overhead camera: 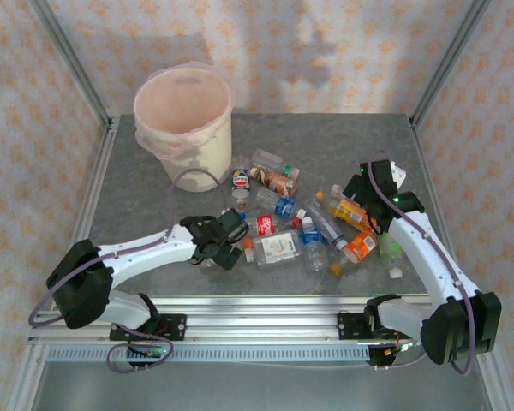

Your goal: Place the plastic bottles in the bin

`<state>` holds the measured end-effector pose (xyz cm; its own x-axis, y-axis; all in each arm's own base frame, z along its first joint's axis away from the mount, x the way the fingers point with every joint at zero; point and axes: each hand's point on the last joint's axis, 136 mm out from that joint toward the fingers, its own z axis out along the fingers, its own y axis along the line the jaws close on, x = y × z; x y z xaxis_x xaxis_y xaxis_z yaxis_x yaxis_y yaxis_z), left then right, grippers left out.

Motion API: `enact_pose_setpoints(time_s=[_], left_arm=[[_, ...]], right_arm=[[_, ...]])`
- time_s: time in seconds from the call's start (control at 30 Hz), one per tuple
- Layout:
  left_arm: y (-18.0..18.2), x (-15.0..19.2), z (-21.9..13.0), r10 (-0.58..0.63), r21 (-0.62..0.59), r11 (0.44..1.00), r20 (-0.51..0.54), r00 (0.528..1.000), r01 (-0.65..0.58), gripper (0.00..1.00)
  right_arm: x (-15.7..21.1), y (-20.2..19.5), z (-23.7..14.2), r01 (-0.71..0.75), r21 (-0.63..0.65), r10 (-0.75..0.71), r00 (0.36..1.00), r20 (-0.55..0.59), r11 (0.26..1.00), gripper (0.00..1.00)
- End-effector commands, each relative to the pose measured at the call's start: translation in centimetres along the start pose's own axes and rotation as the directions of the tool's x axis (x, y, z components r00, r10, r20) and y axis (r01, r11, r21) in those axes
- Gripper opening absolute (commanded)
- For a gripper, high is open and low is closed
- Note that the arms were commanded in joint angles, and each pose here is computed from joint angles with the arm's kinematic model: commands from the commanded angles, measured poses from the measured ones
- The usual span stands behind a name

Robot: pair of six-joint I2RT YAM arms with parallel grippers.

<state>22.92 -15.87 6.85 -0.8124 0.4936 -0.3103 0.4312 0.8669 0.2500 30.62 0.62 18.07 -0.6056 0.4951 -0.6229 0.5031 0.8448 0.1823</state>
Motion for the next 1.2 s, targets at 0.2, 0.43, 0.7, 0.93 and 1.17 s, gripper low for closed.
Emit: enact_pose_setpoints(time_s=[0.2, 0.43, 0.7, 0.93, 1.17], left_arm=[[-1.3, -0.5, 0.8, -0.023, 0.037, 0.999, -0.030, 0.999, 0.024, 1.00], [-1.0, 0.2, 2.0, -0.069, -0.022, 0.997, -0.083, 0.994, 0.068, 1.00], [0.1, 0.8, 2.9, -0.095, -0.116, 0.990, -0.124, 0.988, 0.080, 1.00], [-0.2, 0.8, 3.1, -0.093, -0.102, 0.992, -0.126, 0.988, 0.080, 0.91], [-0.3, 0.7, 2.4, -0.089, -0.075, 0.994, -0.118, 0.989, 0.081, 0.64]], right_arm=[[0.1, -0.6, -0.5, -0.011, 0.010, 0.011, 1.000, 0.026, 1.000, 0.99], [0.0, -0.6, -0.4, -0.009, 0.009, 0.009, 1.000, 0.026, 1.000, 0.99], [0.2, -0.8, -0.5, -0.007, 0.016, 0.006, 1.000, 0.023, 1.000, 0.99], [0.1, -0.8, -0.5, -0.008, 0.016, 0.007, 1.000, 0.026, 1.000, 0.99], [0.1, -0.7, -0.4, -0.012, 0.015, 0.011, 1.000, 0.025, 1.000, 0.99]])
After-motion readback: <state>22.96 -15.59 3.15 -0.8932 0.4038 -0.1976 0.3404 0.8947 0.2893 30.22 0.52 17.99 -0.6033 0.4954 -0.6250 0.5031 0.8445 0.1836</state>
